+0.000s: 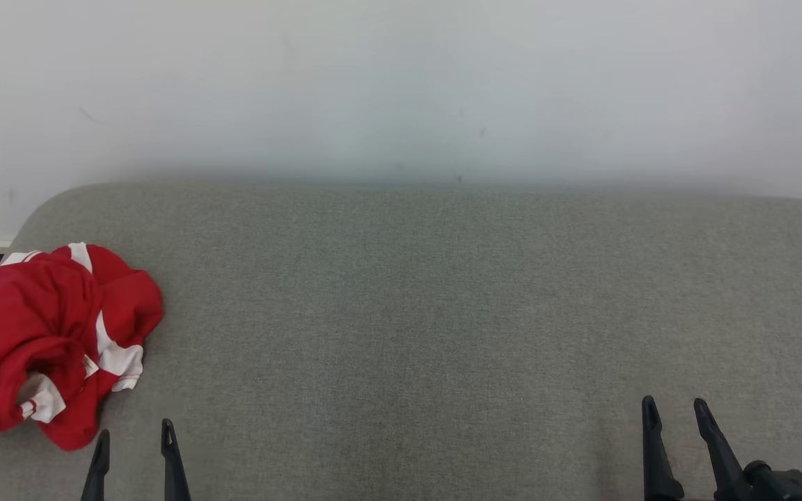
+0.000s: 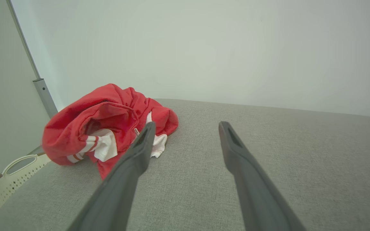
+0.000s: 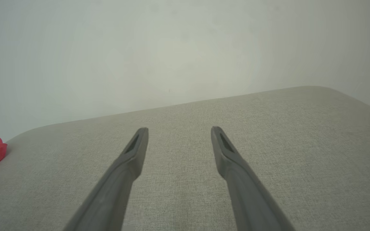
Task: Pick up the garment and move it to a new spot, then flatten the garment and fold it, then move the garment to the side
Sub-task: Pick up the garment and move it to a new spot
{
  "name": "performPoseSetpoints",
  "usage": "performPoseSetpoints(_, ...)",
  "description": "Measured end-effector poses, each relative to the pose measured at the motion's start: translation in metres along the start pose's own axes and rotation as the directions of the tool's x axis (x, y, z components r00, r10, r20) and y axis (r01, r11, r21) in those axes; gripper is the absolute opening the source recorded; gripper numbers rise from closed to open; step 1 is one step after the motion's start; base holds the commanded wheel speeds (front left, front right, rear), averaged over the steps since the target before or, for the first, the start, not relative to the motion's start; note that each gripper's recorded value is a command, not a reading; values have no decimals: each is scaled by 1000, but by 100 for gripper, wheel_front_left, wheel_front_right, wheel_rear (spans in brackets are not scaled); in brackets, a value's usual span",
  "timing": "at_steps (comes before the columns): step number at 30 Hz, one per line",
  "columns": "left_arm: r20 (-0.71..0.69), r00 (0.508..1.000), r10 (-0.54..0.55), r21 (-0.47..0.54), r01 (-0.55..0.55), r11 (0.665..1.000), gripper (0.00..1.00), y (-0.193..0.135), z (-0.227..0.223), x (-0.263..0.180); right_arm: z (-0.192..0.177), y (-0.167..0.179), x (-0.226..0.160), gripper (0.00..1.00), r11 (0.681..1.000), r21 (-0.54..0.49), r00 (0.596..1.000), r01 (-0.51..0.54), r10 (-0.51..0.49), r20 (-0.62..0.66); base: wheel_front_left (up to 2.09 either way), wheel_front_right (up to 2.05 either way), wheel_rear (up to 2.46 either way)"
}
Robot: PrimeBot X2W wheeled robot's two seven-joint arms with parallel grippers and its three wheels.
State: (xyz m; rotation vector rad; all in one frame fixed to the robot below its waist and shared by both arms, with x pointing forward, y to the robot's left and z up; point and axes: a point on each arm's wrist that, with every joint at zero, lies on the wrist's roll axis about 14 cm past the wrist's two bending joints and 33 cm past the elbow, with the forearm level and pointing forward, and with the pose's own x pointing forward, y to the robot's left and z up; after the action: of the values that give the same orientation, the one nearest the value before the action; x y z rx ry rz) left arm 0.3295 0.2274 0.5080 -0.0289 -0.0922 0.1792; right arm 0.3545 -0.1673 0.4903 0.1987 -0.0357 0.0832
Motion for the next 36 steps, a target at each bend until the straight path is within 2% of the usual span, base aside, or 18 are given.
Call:
performPoseSetpoints(16,-9,988,152,15,-152,988,100,50,-1,-37,-13,47,18,100,989,5,988,-148,148,-40,0,0,0)
performPoseSetpoints(25,-2,970,242,17,-242,970,100,78,2,-60,-19,84,28,100,966,16,965,-257,257,-59,0,0,0)
performPoseSetpoints(36,1,942,336,18,-336,942,100,103,4,-85,-27,115,34,100,939,27,935,-344,345,-80,0,0,0)
